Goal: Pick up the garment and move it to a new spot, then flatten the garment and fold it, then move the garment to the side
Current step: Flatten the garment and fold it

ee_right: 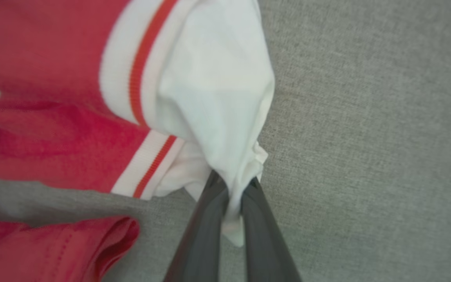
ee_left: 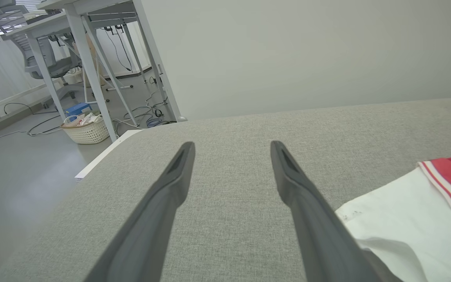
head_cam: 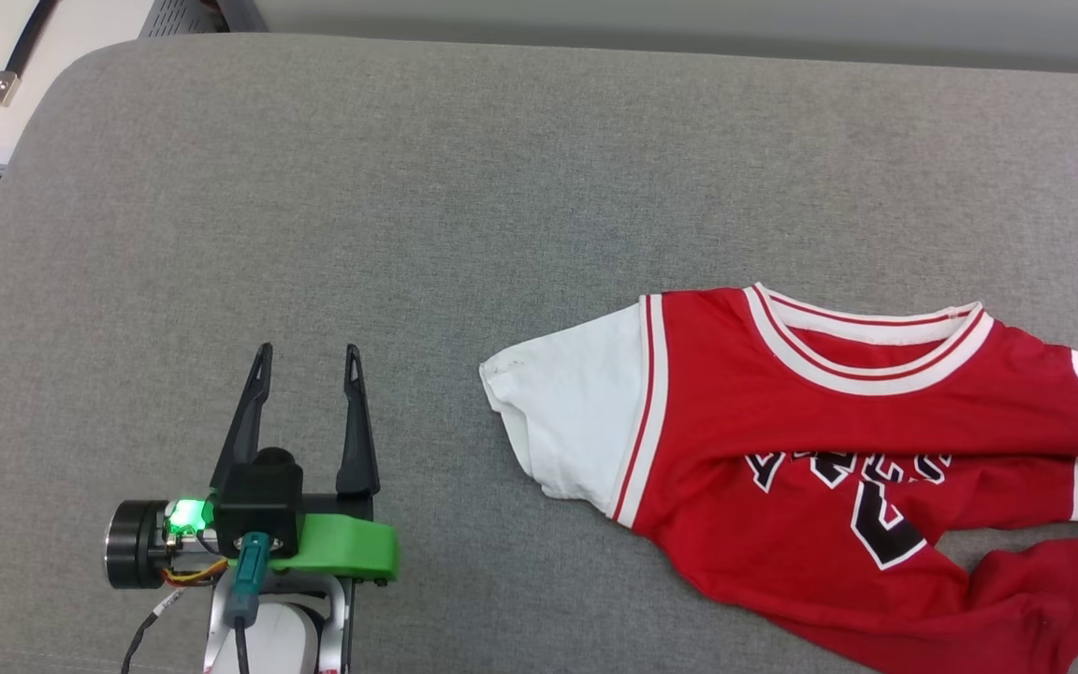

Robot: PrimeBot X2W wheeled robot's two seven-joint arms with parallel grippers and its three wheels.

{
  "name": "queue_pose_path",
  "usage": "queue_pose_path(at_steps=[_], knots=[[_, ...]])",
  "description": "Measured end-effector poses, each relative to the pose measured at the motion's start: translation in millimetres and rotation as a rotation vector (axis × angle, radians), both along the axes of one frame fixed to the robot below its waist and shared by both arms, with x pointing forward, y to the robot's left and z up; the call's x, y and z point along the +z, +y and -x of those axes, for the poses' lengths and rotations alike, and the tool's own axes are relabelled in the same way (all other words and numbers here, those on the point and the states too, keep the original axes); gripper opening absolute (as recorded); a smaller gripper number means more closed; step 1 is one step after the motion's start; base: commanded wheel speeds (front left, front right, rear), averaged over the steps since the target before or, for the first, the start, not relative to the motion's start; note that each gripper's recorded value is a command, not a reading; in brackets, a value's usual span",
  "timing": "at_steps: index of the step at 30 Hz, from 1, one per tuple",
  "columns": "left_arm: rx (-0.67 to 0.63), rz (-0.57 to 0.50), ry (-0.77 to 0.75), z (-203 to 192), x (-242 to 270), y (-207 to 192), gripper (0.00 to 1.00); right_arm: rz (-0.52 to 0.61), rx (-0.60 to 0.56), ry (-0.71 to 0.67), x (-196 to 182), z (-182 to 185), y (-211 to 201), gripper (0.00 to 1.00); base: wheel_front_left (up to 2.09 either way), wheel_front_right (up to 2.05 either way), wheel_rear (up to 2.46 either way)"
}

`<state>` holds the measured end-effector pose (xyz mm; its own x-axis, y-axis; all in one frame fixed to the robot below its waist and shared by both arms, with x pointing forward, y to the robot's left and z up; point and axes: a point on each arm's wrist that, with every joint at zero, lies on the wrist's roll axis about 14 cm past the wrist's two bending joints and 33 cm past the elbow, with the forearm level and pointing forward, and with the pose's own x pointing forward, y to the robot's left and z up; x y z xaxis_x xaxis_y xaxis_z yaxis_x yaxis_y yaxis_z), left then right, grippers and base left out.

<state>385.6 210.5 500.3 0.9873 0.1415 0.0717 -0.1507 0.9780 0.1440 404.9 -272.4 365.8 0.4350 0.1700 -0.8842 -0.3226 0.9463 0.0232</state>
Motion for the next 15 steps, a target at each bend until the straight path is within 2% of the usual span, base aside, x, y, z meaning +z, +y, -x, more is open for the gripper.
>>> queue_pose_path(at_steps=[1, 2, 3, 7, 12, 15], knots=[[-0.001, -0.002, -0.002, 0, 1, 0, 1.00, -0.011, -0.008, -0.016, 1, -1, 1, 0.00, 0.00, 0.00, 0.00], [-0.002, -0.005, -0.004, 0, 2, 1, 1.00, -0.026, -0.015, -0.043, 3, -4, 4, 0.34, 0.00, 0.00, 0.00], [-0.003, -0.008, -0.005, 1, 2, 1, 1.00, -0.039, -0.021, -0.066, 5, -6, 6, 1.00, 0.00, 0.00, 0.00], [-0.006, -0.013, -0.025, 2, 9, 2, 1.00, -0.096, -0.012, -0.224, 24, -18, 20, 1.00, 0.00, 0.00, 0.00], [-0.006, -0.025, -0.038, 9, 14, 5, 1.00, -0.191, 0.009, -0.542, 83, -44, 40, 1.00, 0.00, 0.00, 0.00], [-0.015, -0.033, -0.050, 10, 19, 5, 1.00, -0.202, 0.016, -0.676, 110, -45, 42, 1.00, 0.00, 0.00, 0.00]])
